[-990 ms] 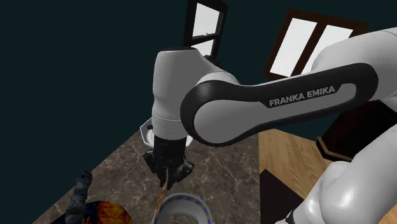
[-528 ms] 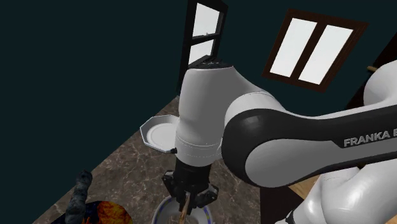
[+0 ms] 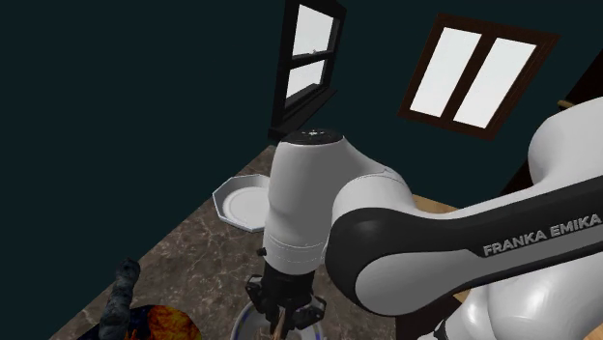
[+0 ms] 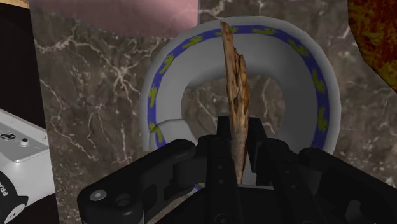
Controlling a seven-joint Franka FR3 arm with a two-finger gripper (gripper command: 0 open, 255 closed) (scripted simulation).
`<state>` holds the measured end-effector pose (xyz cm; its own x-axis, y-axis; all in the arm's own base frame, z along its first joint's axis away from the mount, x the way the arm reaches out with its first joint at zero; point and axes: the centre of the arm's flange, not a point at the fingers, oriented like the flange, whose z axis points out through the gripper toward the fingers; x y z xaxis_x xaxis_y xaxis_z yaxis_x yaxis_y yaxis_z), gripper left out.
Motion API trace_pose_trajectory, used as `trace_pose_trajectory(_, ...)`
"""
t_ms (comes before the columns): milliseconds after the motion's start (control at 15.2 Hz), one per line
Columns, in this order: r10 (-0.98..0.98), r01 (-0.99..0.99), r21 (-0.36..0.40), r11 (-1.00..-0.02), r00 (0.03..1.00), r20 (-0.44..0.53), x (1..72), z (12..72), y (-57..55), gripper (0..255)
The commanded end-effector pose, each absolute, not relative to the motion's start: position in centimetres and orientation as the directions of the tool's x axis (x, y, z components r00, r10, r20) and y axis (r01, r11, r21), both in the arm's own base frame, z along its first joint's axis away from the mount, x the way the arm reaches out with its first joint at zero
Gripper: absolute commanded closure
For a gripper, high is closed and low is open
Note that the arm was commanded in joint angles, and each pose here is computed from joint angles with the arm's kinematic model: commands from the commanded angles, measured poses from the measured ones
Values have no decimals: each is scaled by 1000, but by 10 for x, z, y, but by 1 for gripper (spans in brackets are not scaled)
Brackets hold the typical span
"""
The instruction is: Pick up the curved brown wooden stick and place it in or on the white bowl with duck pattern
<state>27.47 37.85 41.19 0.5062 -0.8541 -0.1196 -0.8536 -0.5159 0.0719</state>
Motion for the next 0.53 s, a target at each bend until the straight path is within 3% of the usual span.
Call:
trace_pose_trajectory(0,-854,-854,71,-516,506,-120,274,402,377,255)
trace_pose_trajectory(462,-854,-854,71,-516,506,-120,274,390,377,255)
